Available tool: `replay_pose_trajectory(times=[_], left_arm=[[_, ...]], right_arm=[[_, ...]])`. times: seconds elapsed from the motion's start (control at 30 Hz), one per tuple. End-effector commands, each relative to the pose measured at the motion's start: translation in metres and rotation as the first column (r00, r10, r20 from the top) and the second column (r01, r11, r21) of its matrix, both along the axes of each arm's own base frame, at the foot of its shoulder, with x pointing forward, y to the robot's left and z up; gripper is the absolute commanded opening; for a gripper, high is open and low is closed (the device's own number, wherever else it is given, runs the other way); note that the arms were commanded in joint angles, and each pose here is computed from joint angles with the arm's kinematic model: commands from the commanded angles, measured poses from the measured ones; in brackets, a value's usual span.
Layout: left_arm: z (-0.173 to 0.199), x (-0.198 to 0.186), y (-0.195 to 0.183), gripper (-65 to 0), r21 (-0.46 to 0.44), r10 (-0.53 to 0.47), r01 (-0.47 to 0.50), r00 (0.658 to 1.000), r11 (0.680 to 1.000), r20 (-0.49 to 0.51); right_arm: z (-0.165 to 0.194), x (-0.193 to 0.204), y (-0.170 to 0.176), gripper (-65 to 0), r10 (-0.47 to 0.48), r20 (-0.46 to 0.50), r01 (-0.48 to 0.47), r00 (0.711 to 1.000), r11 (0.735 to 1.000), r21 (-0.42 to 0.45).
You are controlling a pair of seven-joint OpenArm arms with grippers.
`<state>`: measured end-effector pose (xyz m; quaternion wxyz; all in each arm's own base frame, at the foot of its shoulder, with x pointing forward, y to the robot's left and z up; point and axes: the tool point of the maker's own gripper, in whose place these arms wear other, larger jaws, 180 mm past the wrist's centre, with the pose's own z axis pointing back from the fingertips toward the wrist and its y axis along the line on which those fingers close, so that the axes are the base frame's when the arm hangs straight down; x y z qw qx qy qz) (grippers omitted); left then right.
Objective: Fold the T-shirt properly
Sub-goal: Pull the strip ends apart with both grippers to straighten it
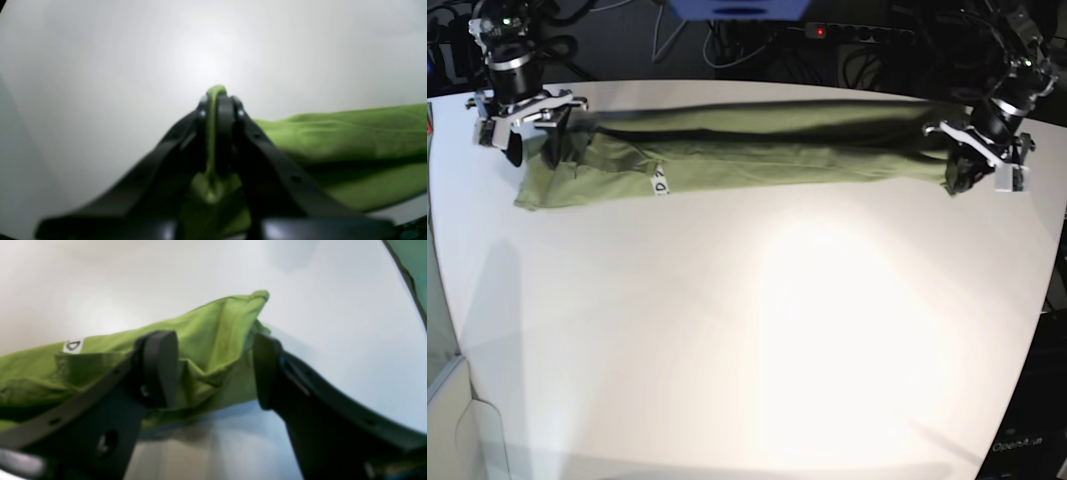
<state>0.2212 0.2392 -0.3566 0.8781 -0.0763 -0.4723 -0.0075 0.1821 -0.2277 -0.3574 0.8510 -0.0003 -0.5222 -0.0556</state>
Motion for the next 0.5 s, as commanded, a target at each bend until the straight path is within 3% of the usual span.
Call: replay_pose_trajectory(times=[0.0, 0.07, 0.23, 0.47], left_arm=[[0.012, 0.006, 0.002, -63.0, 0.005, -0.007, 0.006, 0.999, 1.0, 0.049], [0.012, 0.006, 0.001, -63.0, 0.005, -0.008, 0.008, 0.999, 1.0, 0.05], [0.006, 0.011, 0.006, -63.0, 0.073, -0.008, 0.006, 1.0, 0.997, 0.02], [-0.016, 0.007, 0.007, -63.1, 0.109, 0.01, -0.005, 0.999, 0.994, -0.049]], right_arm=[[0.01, 0.003, 0.002, -30.2, 0.008, 0.042, -0.008, 0.999, 1.0, 0.0], [0.011, 0.003, 0.001, -35.8, 0.007, 0.045, -0.007, 0.999, 1.0, -0.003], [0.012, 0.003, -0.002, -64.0, 0.008, 0.041, -0.007, 0.999, 1.0, -0.013], [0.01, 0.001, -0.002, -64.3, 0.006, 0.035, -0.006, 0.999, 1.0, -0.01]])
